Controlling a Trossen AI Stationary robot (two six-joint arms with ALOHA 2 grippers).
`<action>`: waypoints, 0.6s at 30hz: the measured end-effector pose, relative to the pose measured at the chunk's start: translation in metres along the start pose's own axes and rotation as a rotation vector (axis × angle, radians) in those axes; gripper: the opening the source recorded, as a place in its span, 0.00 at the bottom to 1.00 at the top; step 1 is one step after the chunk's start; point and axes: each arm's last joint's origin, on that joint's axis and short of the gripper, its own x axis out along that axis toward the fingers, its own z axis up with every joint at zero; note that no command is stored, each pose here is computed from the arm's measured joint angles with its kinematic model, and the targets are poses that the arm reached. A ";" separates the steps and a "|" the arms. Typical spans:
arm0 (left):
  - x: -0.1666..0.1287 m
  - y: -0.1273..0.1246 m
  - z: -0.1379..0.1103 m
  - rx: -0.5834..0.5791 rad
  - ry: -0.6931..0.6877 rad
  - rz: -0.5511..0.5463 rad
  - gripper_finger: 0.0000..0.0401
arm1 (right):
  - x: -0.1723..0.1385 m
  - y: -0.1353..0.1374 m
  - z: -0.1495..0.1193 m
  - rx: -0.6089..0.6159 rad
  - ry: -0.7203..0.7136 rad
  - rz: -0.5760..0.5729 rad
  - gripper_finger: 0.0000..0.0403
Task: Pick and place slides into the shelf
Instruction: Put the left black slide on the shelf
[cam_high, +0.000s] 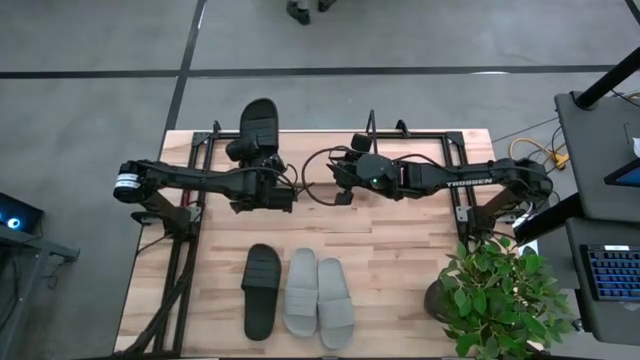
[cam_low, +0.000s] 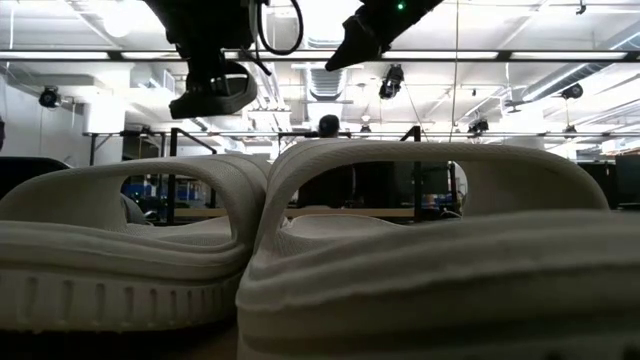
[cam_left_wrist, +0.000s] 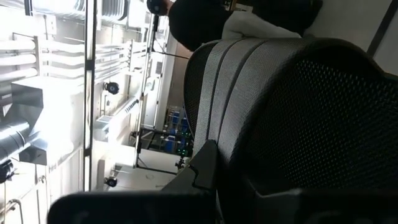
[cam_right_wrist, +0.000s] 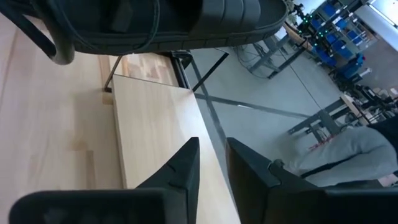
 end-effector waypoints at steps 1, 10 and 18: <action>0.000 0.000 0.000 0.001 0.000 0.000 0.00 | 0.000 0.000 0.000 0.000 0.001 0.000 0.17; 0.000 0.004 0.004 0.068 0.009 -0.031 0.00 | 0.000 0.000 -0.001 0.019 0.006 0.003 0.19; 0.001 0.014 0.020 0.137 0.005 -0.177 0.00 | 0.000 0.000 -0.001 0.009 0.006 0.002 0.18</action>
